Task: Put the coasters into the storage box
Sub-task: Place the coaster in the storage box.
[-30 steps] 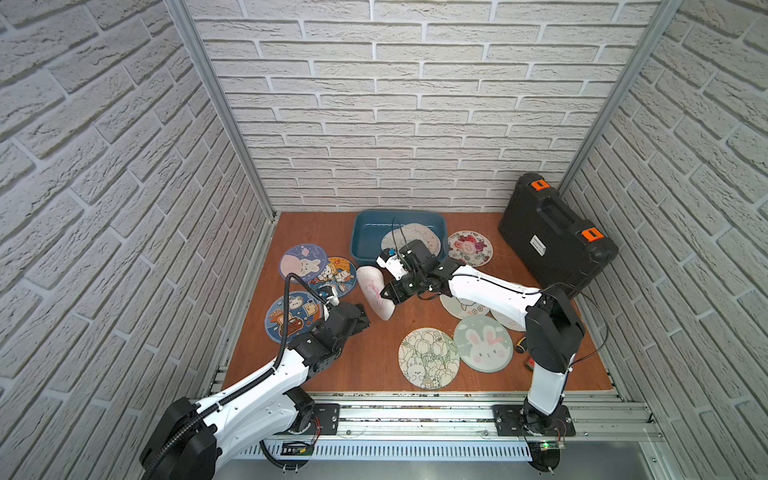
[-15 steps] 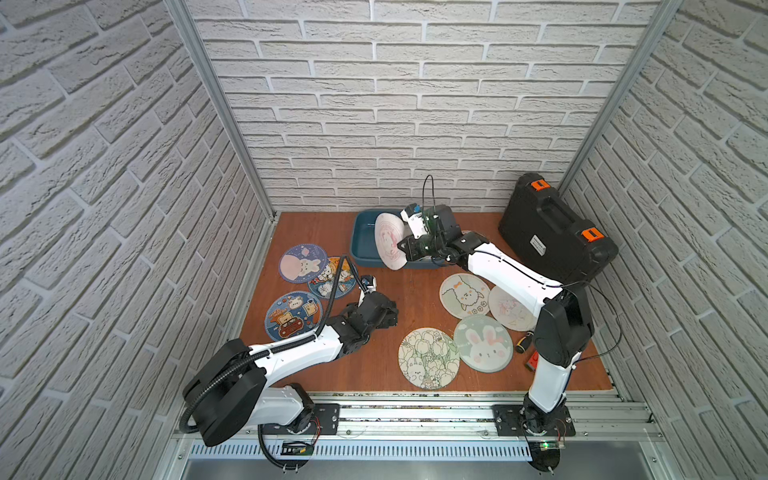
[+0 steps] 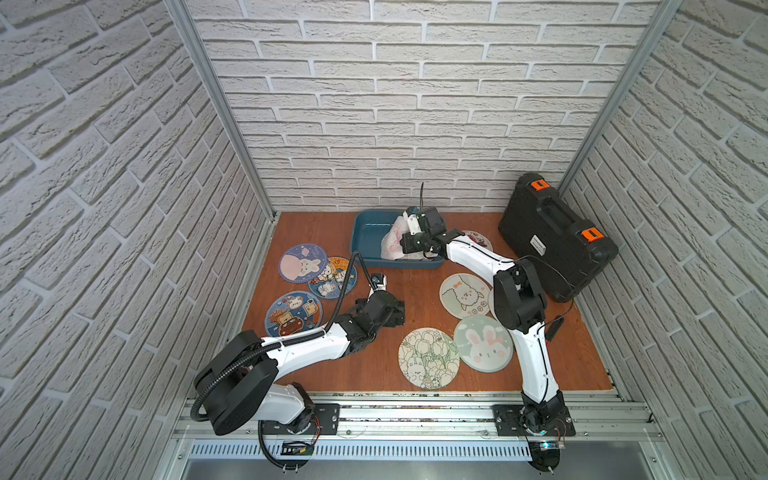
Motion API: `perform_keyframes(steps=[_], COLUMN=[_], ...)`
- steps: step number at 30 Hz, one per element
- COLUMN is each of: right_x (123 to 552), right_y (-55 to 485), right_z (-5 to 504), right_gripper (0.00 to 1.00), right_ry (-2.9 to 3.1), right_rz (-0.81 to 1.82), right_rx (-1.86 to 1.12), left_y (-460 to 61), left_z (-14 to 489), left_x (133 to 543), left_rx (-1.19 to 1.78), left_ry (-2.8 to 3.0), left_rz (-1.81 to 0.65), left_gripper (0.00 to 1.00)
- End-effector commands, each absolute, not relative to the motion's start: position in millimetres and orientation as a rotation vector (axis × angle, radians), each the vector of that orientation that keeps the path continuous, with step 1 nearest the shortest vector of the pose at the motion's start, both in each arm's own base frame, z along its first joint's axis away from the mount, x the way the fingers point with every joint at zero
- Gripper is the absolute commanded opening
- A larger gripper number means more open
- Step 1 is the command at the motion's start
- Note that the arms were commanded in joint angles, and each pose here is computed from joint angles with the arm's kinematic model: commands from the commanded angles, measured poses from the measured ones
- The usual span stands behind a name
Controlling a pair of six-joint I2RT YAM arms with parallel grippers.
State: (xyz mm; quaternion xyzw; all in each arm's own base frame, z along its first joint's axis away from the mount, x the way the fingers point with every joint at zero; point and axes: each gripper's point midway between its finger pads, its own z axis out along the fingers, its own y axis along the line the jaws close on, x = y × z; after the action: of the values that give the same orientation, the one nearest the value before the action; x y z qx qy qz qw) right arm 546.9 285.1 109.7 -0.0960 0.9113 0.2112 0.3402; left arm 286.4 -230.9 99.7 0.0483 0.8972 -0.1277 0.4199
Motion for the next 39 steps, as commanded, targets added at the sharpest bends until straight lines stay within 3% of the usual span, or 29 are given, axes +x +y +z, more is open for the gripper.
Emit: perform_keyframes(steps=[1,13,19,28,39], right_x=[570,588,588,566,502], right_y=[269,240,242,222,211], right_z=[111,66,84,145,180], right_gripper=[0.06,0.11,0.37,0.59,0.6], right_ry=[2.337,2.398,2.378,2.296,2.316], right_rz=[0.511,0.43,0.436,0.358,0.418], right_rx=[-0.136,-0.042,-0.085,-0.122,-0.207], left_y=[-232,-225,-225,-225,-228], left_z=[109,108,106,104,95], left_x=[291,293,292,293,290], left_rx=[0.121,0.102,0.11,0.114,0.142], left_ry=[2.209,2.208,2.221,2.224,2.261], left_rz=[-0.319,-0.291,-0.278,-0.271,-0.255], left_gripper=[0.98,0.98,0.98,0.98,0.98])
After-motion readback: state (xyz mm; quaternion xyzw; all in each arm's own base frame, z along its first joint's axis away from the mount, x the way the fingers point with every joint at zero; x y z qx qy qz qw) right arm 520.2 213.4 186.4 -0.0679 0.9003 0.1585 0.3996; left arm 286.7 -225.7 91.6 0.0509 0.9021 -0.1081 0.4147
